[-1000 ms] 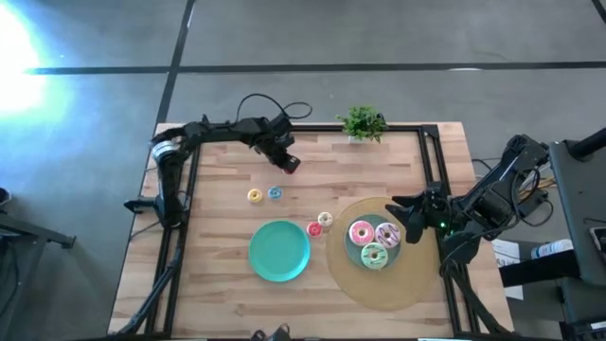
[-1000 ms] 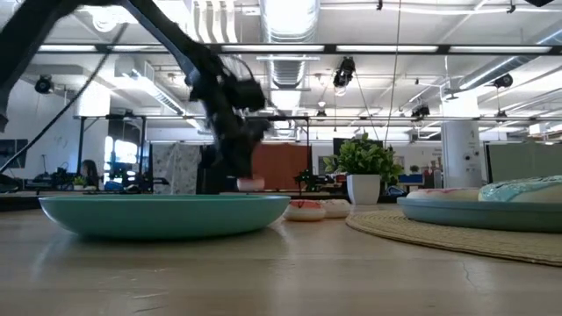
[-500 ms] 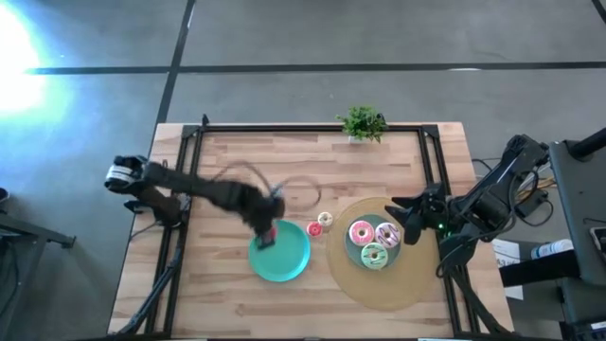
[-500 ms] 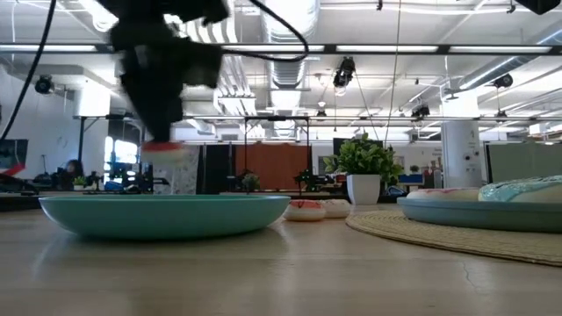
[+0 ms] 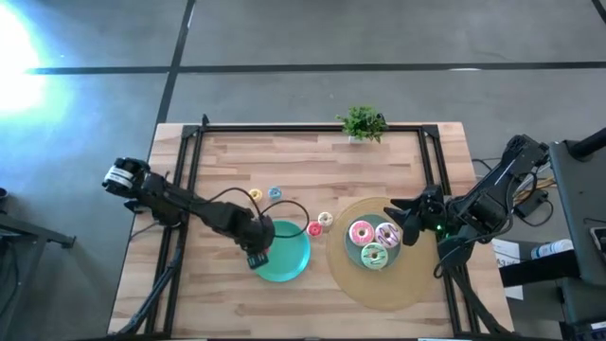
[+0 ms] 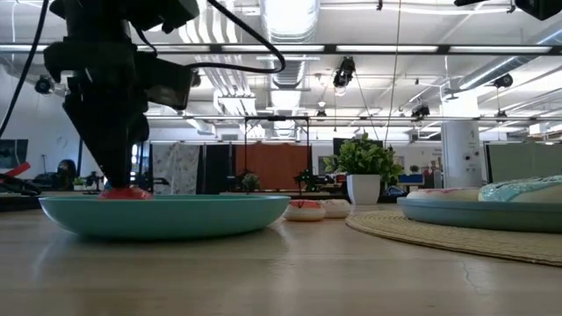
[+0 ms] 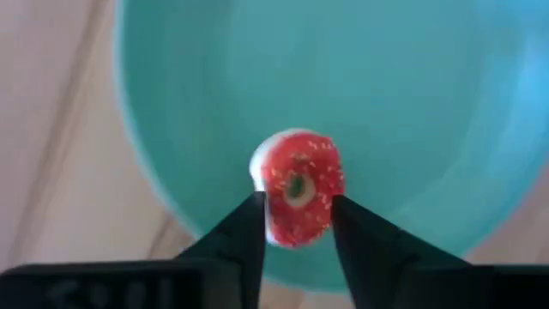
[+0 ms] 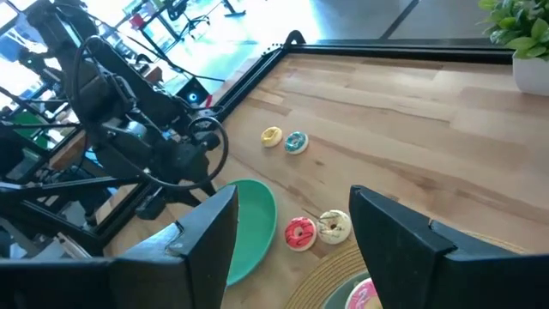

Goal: Pick & Place donuts
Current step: Put the top small red donut on the blue plate, then put the small yellow donut on the blue plate

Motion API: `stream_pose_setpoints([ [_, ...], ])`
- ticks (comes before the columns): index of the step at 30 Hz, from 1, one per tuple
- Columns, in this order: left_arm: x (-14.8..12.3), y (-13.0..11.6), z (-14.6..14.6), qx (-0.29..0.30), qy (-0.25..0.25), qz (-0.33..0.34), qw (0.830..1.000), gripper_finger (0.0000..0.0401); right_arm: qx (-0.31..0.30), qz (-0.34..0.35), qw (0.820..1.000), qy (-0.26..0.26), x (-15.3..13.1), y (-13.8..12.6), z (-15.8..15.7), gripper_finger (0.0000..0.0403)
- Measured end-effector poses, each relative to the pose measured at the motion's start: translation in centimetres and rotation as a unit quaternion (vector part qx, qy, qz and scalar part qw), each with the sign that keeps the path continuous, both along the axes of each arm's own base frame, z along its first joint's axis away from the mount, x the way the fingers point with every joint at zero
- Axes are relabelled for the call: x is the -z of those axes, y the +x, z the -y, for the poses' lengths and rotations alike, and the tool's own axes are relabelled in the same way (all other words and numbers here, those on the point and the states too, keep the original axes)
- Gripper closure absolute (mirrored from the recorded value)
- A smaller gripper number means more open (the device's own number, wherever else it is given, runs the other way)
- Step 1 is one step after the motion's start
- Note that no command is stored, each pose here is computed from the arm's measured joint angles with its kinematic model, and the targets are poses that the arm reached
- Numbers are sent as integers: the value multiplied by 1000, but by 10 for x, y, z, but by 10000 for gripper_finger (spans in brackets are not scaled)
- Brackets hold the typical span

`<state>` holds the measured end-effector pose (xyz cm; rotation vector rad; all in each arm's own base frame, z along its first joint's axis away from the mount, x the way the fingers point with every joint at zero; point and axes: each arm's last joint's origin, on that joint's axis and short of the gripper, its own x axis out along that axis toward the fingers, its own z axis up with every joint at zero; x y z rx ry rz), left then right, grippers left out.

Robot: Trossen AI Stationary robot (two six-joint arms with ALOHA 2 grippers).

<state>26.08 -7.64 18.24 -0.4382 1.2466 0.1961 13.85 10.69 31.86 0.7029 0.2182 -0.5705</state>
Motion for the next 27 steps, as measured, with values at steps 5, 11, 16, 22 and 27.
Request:
stream_pose_setpoints([
  [5, -11, -4, -6, 0, 73, -34, 997, 258, 3, 4, 1000, 7, 0, 0, 0, 187],
  [11, -41, -5, -38, -64, 140, -6, 988, 257, 3, 4, 1000, 7, 0, 0, 0, 187],
  [16, -32, -16, -103, -158, 121, -38, 979, 257, 4, 4, 1000, 8, 0, 0, 0, 187],
  [22, -16, -33, -161, -191, 37, -36, 980, 257, 5, 5, 1000, 10, 1, 1, -1, 187],
  [27, -1, -44, -176, -192, -2, -23, 981, 257, 5, 1, 1000, 6, 2, 3, -3, 187],
])
